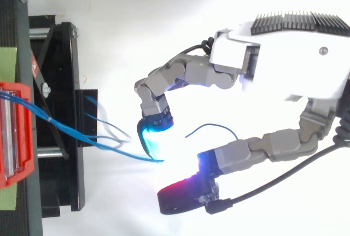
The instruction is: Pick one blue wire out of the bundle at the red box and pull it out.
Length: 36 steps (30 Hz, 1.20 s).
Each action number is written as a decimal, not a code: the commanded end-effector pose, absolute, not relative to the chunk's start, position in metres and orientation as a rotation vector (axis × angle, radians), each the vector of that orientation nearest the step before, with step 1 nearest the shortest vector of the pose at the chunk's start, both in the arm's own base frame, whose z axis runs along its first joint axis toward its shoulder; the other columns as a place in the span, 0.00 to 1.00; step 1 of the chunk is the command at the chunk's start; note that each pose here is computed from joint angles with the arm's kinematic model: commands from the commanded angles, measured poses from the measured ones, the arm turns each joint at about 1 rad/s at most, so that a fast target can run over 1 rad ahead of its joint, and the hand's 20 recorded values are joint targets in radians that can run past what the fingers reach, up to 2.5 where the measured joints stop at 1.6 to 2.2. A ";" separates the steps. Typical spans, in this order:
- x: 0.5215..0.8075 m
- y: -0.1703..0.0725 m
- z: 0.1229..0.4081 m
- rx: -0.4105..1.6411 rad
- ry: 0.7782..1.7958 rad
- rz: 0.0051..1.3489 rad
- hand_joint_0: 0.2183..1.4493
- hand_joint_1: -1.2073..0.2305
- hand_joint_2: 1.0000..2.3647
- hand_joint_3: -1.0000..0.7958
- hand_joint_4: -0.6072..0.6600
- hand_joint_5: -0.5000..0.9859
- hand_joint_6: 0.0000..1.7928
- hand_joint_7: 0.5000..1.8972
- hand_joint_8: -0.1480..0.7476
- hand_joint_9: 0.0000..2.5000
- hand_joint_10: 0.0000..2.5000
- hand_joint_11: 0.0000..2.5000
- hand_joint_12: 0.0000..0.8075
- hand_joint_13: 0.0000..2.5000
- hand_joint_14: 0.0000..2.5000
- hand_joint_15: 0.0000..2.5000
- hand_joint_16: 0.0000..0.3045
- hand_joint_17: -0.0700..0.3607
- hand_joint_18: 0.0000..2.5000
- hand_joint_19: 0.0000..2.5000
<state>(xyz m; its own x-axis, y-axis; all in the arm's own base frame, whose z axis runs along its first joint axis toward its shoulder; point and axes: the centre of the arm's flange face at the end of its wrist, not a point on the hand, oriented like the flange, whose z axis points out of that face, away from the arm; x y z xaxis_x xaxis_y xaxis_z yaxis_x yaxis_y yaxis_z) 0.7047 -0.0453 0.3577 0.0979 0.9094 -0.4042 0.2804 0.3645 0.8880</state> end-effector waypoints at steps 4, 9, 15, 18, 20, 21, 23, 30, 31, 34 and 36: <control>0.706 -0.044 0.359 1.146 1.433 0.674 0.25 0.24 0.20 0.57 0.26 0.28 0.49 0.58 0.46 0.21 0.00 0.00 0.55 0.16 0.00 0.07 0.21 0.50 0.19 0.13; 0.706 -0.045 0.359 1.146 1.431 0.670 0.26 0.24 0.18 0.58 0.27 0.28 0.49 0.59 0.46 0.22 0.00 0.01 0.56 0.17 0.00 0.08 0.21 0.50 0.19 0.13; 0.706 -0.045 0.359 1.146 1.431 0.670 0.26 0.24 0.19 0.59 0.27 0.28 0.49 0.58 0.46 0.24 0.00 0.02 0.56 0.18 0.00 0.08 0.21 0.50 0.20 0.14; 0.705 -0.045 0.358 1.147 1.433 0.669 0.26 0.25 0.19 0.59 0.27 0.28 0.49 0.59 0.47 0.24 0.00 0.02 0.56 0.18 0.00 0.08 0.21 0.50 0.21 0.14; 0.706 -0.045 0.359 1.146 1.431 0.670 0.26 0.25 0.18 0.59 0.27 0.28 0.49 0.59 0.47 0.24 0.00 0.02 0.56 0.18 0.00 0.09 0.21 0.50 0.21 0.14; 0.706 -0.045 0.358 1.147 1.433 0.669 0.26 0.25 0.18 0.59 0.28 0.28 0.49 0.58 0.47 0.25 0.00 0.02 0.56 0.18 0.00 0.09 0.22 0.51 0.21 0.14; 0.706 -0.045 0.359 1.146 1.431 0.670 0.26 0.25 0.18 0.59 0.28 0.28 0.49 0.59 0.47 0.25 0.00 0.02 0.56 0.18 0.00 0.08 0.22 0.50 0.21 0.14; 0.706 -0.045 0.359 1.146 1.431 0.670 0.27 0.24 0.17 0.59 0.27 0.28 0.49 0.59 0.47 0.26 0.00 0.03 0.56 0.19 0.00 0.09 0.21 0.50 0.22 0.15; 0.706 -0.045 0.359 1.146 1.431 0.670 0.27 0.24 0.16 0.59 0.27 0.28 0.49 0.58 0.47 0.26 0.00 0.03 0.56 0.19 0.00 0.09 0.21 0.50 0.22 0.14; 0.706 -0.045 0.357 1.147 1.434 0.668 0.27 0.24 0.17 0.59 0.27 0.28 0.49 0.58 0.47 0.26 0.00 0.03 0.56 0.19 0.00 0.09 0.21 0.50 0.22 0.15; 0.706 -0.045 0.359 1.146 1.431 0.670 0.27 0.25 0.18 0.59 0.27 0.28 0.49 0.59 0.48 0.27 0.00 0.04 0.56 0.19 0.00 0.09 0.21 0.50 0.22 0.14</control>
<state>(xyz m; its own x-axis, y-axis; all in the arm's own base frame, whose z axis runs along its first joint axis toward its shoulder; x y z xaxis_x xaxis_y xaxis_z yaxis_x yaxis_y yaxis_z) 0.7057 -0.0446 0.3583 0.1004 0.9093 -0.4038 0.2725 0.3652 0.8901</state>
